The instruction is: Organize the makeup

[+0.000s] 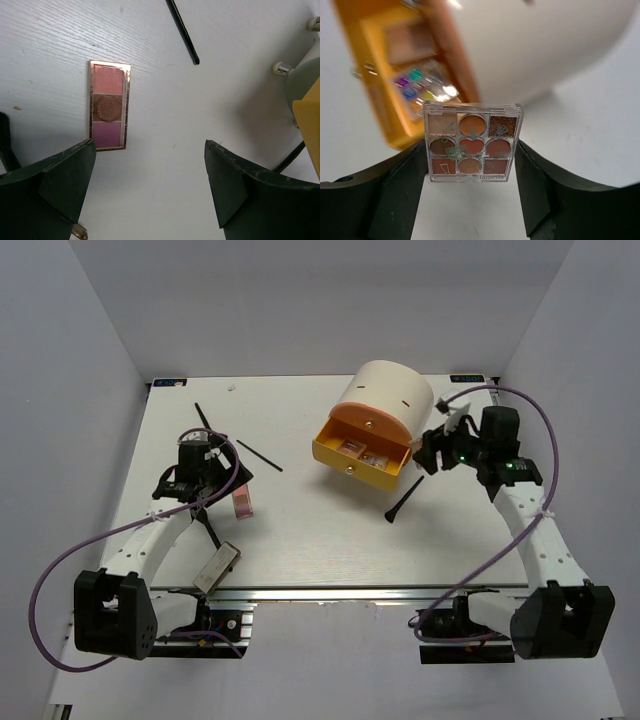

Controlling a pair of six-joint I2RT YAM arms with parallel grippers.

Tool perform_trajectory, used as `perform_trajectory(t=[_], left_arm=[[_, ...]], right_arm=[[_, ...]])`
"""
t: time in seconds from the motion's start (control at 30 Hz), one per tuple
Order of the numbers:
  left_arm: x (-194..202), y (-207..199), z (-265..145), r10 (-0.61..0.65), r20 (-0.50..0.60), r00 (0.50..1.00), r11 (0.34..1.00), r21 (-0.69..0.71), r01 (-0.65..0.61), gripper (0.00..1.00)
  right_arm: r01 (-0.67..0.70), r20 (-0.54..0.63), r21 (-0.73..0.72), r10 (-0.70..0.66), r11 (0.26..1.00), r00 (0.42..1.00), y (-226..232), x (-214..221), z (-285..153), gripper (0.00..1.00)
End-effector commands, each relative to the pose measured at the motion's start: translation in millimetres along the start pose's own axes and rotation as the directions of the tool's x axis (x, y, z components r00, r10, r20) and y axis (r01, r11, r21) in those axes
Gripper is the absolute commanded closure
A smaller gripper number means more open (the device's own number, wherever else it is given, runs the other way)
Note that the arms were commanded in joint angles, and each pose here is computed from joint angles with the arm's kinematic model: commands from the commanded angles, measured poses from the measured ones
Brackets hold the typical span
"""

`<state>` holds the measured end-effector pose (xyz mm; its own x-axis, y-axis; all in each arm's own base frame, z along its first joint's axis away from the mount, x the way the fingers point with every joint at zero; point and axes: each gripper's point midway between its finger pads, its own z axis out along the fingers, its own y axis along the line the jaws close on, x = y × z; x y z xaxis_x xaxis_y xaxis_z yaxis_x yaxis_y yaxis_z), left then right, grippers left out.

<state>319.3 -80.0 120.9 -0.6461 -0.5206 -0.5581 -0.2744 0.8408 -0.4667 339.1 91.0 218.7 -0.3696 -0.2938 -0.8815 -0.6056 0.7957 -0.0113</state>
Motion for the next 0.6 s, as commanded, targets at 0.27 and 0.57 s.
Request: perform_trajectory(t=[0.27, 0.57], left_arm=[[3, 11, -13, -0.006, 0.031, 0.999, 1.000, -0.020, 0.006, 0.02], [9, 14, -10, -0.018, 0.030, 0.999, 1.000, -0.013, 0.018, 0.02]], right_arm=[[0.273, 0.280, 0.066, -0.281, 0.960, 0.918, 82, -119, 25, 1.00], [0.297, 0.190, 0.249, -0.347, 0.922, 0.919, 67, -96, 46, 0.89]])
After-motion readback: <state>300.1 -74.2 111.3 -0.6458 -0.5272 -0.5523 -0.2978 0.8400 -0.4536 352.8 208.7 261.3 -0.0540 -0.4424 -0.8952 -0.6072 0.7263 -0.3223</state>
